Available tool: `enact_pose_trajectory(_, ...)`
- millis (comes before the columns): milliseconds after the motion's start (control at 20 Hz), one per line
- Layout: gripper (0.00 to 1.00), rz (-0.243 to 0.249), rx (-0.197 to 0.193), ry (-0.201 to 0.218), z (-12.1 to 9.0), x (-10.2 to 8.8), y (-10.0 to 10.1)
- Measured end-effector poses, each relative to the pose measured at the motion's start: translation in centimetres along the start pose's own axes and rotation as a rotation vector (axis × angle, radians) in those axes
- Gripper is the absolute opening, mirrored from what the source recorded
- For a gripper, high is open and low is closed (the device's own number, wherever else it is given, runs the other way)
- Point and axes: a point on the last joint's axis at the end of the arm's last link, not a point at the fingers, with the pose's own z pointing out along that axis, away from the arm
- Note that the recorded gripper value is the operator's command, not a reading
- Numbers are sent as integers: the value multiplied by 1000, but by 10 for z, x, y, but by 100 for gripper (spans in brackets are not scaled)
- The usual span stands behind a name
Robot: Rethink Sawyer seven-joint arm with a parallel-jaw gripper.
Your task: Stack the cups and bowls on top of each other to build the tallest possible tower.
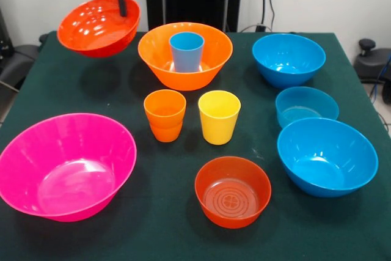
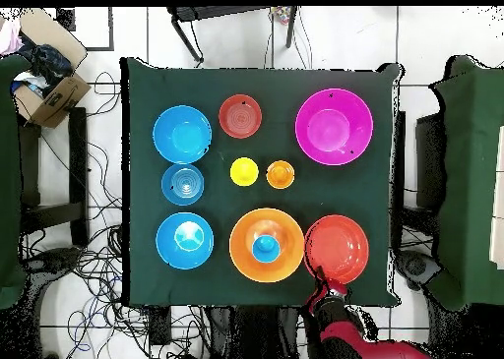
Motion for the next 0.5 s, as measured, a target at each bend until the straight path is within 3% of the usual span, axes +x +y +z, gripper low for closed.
enact_pose_trajectory(200,0,46,-8,-36,-4,-18,9)
enact_pose_trajectory(500,0,72,-1,-80,-9,-48,14)
